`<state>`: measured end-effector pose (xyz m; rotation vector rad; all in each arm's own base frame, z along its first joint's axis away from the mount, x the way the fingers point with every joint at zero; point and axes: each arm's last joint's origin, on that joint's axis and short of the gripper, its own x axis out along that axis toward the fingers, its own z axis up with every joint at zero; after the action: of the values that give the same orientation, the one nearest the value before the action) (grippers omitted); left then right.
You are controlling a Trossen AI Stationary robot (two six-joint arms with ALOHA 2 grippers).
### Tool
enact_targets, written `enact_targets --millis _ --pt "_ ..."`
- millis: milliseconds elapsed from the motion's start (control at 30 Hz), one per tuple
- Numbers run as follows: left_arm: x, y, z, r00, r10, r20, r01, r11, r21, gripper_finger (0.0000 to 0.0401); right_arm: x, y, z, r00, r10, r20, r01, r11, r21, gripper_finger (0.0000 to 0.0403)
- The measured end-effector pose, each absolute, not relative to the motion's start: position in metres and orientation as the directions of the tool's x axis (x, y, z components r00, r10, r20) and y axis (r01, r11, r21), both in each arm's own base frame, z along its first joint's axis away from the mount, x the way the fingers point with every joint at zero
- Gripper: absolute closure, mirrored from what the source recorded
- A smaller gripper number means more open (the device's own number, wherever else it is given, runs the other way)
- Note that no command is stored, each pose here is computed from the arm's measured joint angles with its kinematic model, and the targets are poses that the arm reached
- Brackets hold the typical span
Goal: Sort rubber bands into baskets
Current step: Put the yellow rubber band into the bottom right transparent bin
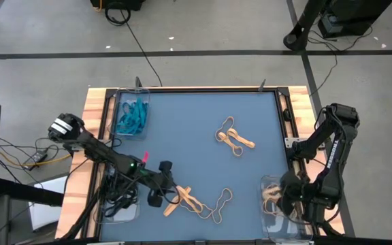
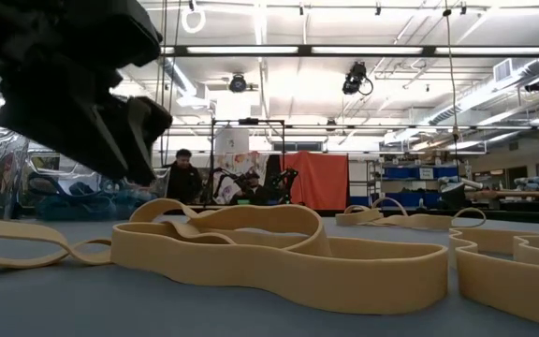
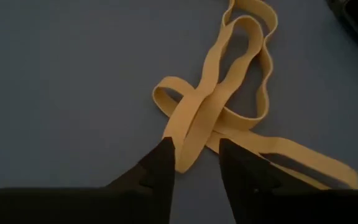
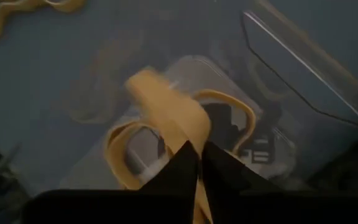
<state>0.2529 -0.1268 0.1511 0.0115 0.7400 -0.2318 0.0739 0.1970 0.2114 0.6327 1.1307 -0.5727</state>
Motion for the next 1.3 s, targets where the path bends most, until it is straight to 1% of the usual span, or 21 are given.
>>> enact_targets --millis 100,200,300,400,533,800,900,1067,1200,1300 --pt "0.256 -0.128 0.142 0.712 -0.183 -0.678 0.220 0.975 -0.033 0.0251 0.075 0.198 0.212 0.354 -0.091 -0.931 0.681 0.707 0.190 0.0351" --pt "0.258 -0.127 0.134 0.706 -0.139 -0.695 0.200 0.980 0.007 0.0239 0.075 0.198 0.212 0.361 -0.099 -0.927 0.679 0.710 0.189 0.0331" --pt "0.260 -0.123 0.132 0.703 -0.108 -0.703 0.175 0.984 0.023 0.0239 0.075 0.194 0.212 0.361 -0.132 -0.923 0.690 0.704 0.169 0.0310" --pt "0.263 -0.119 0.133 0.715 -0.097 -0.692 0.155 0.988 0.021 0.0244 0.074 0.193 0.213 0.368 -0.138 -0.920 0.689 0.704 0.170 0.0296" --pt "0.264 -0.117 0.133 0.715 -0.086 -0.694 0.141 0.990 0.023 0.0277 0.076 0.192 0.215 0.425 -0.146 -0.893 0.665 0.720 0.199 0.0292" --pt "0.263 -0.119 0.132 0.690 -0.170 -0.704 0.205 0.978 -0.035 0.0389 0.079 0.196 0.217 0.503 -0.125 -0.855 0.622 0.739 0.259 0.0295" --pt "0.263 -0.119 0.132 0.691 -0.166 -0.704 0.205 0.978 -0.030 0.0394 0.081 0.196 0.217 0.534 -0.126 -0.836 0.598 0.755 0.268 0.0296" --pt "0.264 -0.116 0.133 0.724 -0.080 -0.685 0.163 0.985 0.058 0.0398 0.084 0.197 0.222 0.616 -0.115 -0.779 0.530 0.793 0.302 0.0297" --pt "0.269 -0.117 0.138 0.774 -0.054 -0.631 0.151 0.983 0.101 0.0399 0.088 0.198 0.229 0.729 -0.116 -0.675 0.440 0.834 0.333 0.0298" --pt "0.272 -0.118 0.142 0.804 -0.067 -0.591 0.154 0.983 0.098 0.0399 0.096 0.197 0.234 0.811 -0.158 -0.563 0.388 0.866 0.317 0.0297"
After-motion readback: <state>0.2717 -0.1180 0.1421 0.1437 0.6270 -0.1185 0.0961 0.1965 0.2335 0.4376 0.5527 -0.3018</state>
